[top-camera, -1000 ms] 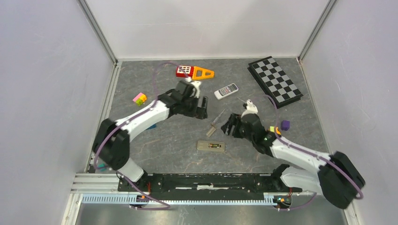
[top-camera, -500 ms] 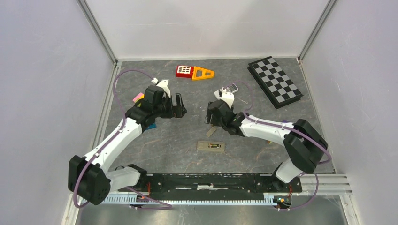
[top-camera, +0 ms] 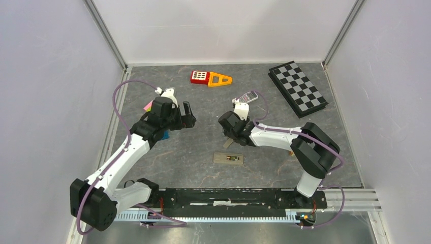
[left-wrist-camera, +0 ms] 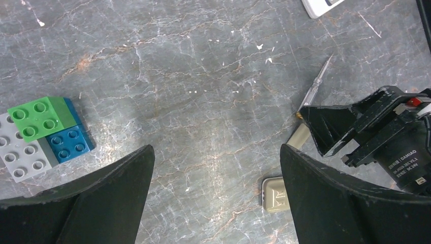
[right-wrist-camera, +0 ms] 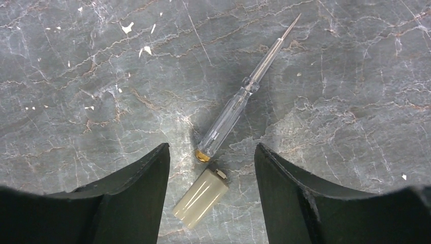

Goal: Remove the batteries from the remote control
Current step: Pick up the screwdriver from the center of the board.

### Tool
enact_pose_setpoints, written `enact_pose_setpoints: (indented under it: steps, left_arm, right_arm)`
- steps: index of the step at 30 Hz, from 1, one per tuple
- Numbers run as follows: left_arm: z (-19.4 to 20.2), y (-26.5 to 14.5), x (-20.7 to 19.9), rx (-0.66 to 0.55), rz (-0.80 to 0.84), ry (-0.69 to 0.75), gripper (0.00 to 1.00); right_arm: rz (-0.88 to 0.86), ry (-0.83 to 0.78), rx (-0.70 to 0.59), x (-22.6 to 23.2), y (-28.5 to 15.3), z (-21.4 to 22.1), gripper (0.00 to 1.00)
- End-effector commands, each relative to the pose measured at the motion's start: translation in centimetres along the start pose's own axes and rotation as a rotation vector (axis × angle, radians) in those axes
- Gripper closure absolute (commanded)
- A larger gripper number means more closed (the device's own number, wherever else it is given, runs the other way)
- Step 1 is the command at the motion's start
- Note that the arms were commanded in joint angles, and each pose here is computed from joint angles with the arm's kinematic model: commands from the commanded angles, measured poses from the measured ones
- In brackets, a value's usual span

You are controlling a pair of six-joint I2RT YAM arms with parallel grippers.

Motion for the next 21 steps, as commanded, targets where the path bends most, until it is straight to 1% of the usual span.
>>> enact_pose_setpoints:
  steps: [1, 4, 10, 15, 17, 19, 21]
  left_arm:
    - [-0.1, -0.1, 0.3, -0.021, -0.029, -0.065, 0.0]
    - [0.0, -0.3, 0.4, -0.024, -0.026, -0.068, 0.0]
    - [0.5, -0.7, 0.3, -0.015, -0.017, -0.067, 0.0]
    - [0.8, -0.7, 0.4, -0.008, -0.016, -0.07, 0.0]
    - [0.9, -0.8, 0.4, -0.009, -0.016, -0.072, 0.0]
    - [0.9, -0.8, 0.4, -0.007, -0.016, -0.073, 0.0]
    - [1.0, -0.7, 0.4, -0.004, -0.015, -0.074, 0.0]
  right_arm:
    - [-0.006, 0.013, -0.052, 1.2, 0.2, -1.5, 0.35]
    - [0.023, 0.014, -0.049, 0.5, 1.0, -1.3, 0.39]
    - [0.042, 0.027, -0.023, 0.1, 1.9, -0.8, 0.43]
    - [0.072, -0.042, -0.003, -1.0, 2.4, 0.2, 0.54]
    - [0.088, -0.061, 0.007, -2.0, 2.4, 0.8, 0.55]
    - [0.096, -0.098, 0.045, -3.0, 2.5, 1.6, 0.59]
    - [0.112, -0.099, 0.091, -4.5, 2.7, 2.2, 0.63]
Point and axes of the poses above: each gripper's point midway between its finger pads, its own y axis out along the fingers, its own x axis along the line the jaws close on, z = x × y, the point moved 4 cm from there along -y, back along the fingers, and after that the axes turned 12 degrees about y, right-handed, at the moved point
